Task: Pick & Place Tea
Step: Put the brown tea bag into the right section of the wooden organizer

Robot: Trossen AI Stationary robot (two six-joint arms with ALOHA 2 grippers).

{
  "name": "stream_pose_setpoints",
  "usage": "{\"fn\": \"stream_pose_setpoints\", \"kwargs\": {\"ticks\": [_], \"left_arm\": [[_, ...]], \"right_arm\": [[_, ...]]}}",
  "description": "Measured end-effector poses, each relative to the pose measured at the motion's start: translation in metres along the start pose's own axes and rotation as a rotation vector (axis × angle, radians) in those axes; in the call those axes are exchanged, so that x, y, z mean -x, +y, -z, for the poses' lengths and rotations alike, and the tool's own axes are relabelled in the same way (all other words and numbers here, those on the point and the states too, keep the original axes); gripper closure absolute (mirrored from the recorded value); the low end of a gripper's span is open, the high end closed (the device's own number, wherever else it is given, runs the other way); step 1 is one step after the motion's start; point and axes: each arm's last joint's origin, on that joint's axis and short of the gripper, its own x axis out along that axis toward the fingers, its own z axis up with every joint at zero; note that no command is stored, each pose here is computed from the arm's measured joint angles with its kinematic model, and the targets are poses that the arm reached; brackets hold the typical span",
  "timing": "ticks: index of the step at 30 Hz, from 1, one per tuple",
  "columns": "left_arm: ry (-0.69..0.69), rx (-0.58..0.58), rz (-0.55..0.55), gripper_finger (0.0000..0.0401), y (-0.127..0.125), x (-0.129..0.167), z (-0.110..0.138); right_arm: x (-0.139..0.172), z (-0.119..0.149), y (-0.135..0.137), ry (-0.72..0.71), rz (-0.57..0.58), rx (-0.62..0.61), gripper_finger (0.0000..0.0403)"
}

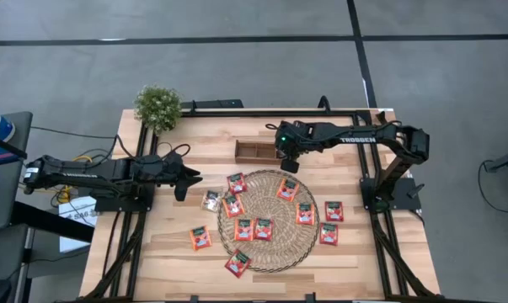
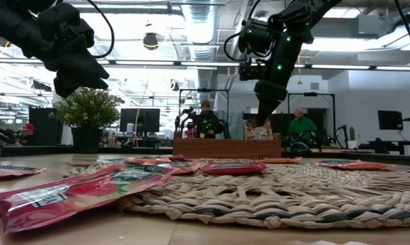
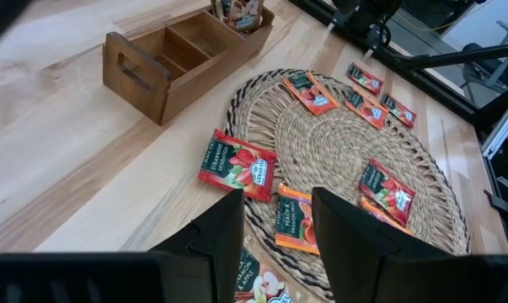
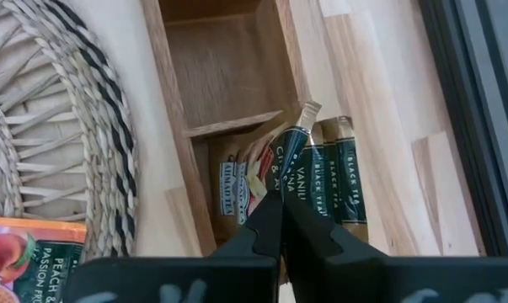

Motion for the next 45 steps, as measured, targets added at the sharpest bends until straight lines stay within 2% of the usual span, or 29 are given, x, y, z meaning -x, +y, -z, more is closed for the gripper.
{"fn": "stream_pose_setpoints", "kwargs": {"ticks": [7,18,23,27,30,36,40,45], "left_arm": [[0.0,-0.001,0.0,0.0268,0.0,0.0,0.0],[0.0,0.0,0.0,0.0268,0.0,0.0,0.0],[0.0,0.0,0.0,0.0268,0.0,0.0,0.0],[0.0,0.0,0.0,0.0268,0.0,0.0,0.0],[-0.001,0.0,0.001,0.0268,0.0,0.0,0.0],[0.003,0.001,0.012,0.0268,0.0,0.0,0.0],[0.007,0.016,0.017,0.0268,-0.001,0.0,0.0],[0.01,0.018,0.022,0.0268,-0.001,0.0,0.0]], "right_arm": [[-0.001,0.001,-0.002,0.009,0.0,-0.032,0.0394],[-0.001,0.004,-0.004,0.039,0.003,-0.033,0.03],[-0.001,0.008,-0.005,0.075,0.029,-0.045,0.0278],[0.005,0.012,-0.007,0.125,0.108,-0.071,0.0282],[0.014,0.014,-0.006,0.154,0.103,-0.051,0.0289],[0.05,0.018,0.001,0.098,0.095,-0.054,0.0305],[0.086,0.032,0.004,0.058,0.133,-0.122,0.0317],[0.122,0.066,0.013,-0.023,0.13,-0.247,0.0342]]}}
